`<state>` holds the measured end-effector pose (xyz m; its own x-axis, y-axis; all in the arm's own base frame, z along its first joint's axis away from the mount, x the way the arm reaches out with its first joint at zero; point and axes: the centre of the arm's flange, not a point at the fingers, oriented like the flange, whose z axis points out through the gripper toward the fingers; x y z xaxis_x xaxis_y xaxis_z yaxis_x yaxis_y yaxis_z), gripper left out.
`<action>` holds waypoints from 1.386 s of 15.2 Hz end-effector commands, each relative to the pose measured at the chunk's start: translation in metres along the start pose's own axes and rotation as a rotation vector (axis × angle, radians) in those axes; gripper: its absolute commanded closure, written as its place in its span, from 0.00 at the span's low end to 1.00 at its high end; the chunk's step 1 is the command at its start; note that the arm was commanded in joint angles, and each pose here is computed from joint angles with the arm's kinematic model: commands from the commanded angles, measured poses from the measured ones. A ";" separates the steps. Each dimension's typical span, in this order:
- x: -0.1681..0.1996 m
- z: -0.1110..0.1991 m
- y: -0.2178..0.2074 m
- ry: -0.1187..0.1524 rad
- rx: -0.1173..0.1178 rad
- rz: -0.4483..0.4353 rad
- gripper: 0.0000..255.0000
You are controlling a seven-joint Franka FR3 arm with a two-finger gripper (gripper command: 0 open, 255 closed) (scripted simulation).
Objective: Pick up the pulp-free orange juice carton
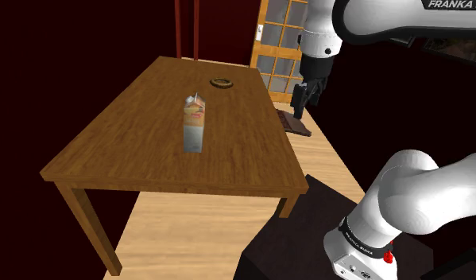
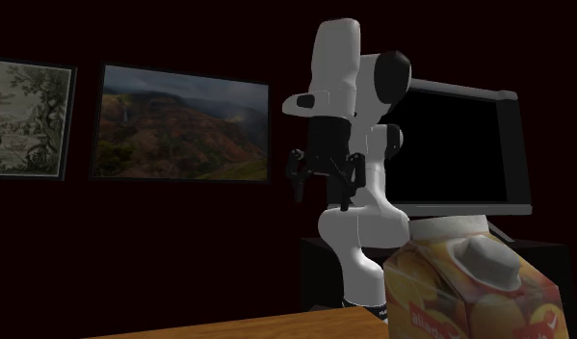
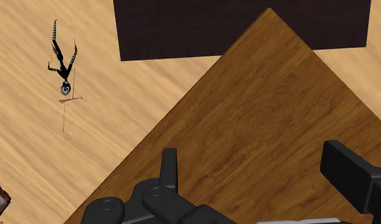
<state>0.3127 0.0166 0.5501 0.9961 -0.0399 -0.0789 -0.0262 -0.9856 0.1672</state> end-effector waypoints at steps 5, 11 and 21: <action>0.051 -0.010 -0.020 -0.024 0.006 -0.089 0.00; 0.125 -0.023 -0.058 -0.060 0.015 -0.222 0.00; 0.235 -0.039 -0.141 -0.120 0.029 -0.445 0.00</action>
<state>0.5445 0.1437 0.5491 0.9047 0.3506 -0.2421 0.3771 -0.9234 0.0720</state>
